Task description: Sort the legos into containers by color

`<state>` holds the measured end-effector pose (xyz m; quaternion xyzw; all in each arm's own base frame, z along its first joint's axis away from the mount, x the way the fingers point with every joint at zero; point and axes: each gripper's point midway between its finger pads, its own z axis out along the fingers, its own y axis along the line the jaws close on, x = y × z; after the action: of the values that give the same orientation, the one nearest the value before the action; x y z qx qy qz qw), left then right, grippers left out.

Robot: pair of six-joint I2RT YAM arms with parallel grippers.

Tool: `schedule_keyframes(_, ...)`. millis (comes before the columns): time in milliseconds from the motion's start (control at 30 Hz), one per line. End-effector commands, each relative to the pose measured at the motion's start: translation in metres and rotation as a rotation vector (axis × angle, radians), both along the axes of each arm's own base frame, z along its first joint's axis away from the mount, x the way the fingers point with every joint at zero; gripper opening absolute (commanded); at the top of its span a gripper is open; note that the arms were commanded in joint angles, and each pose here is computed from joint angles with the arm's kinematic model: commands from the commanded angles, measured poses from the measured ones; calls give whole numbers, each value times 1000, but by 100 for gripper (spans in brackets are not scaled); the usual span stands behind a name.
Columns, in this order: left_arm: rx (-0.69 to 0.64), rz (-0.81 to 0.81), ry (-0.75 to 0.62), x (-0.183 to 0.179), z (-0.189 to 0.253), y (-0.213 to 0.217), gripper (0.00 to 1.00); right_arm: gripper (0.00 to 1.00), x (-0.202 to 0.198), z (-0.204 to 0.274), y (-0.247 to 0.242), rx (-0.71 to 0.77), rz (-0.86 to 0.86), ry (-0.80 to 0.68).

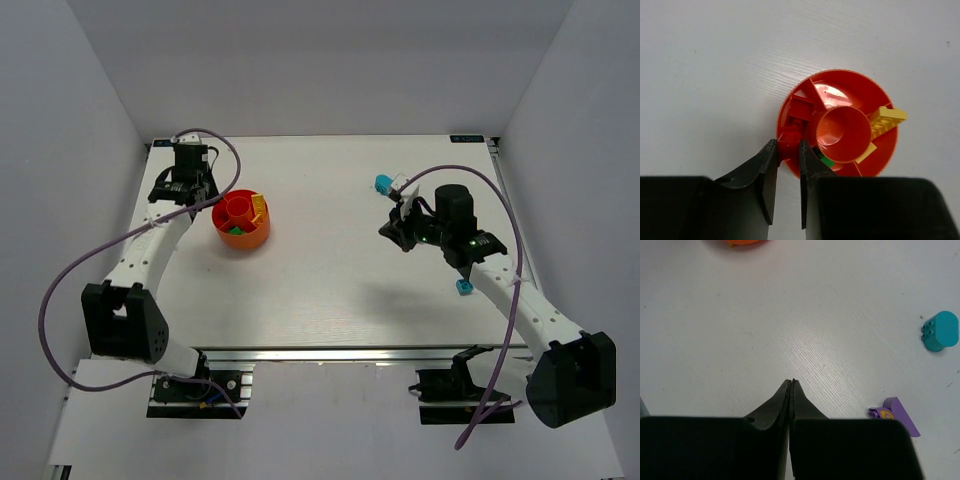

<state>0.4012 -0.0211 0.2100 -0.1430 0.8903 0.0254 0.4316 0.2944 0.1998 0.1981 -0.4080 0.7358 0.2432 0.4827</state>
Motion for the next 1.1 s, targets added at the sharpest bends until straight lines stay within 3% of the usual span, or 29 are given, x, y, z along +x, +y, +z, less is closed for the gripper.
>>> schedule_keyframes(0,-2,-18,30,13,-14,4,0,0,-2,12,1,42,20,-21)
schedule_keyframes(167,-12,-30,52,28,-24,6,0,0,0,10,-3,48,14,-12)
schedule_keyframes(300,-10,-25,67,35,-31,13,8,0,1,9,-6,52,13,-3)
schedule_keyframes(533,-33,-58,93,41,-43,8,32,0,3,8,-9,60,9,8)
schedule_keyframes(833,-54,-88,101,43,-46,2,36,2,7,7,-15,64,-8,18)
schedule_keyframes(933,-53,-85,107,43,-48,2,52,6,7,6,-16,67,-9,23)
schedule_keyframes(1067,-45,-72,101,42,-44,5,58,20,8,7,-18,69,-14,23)
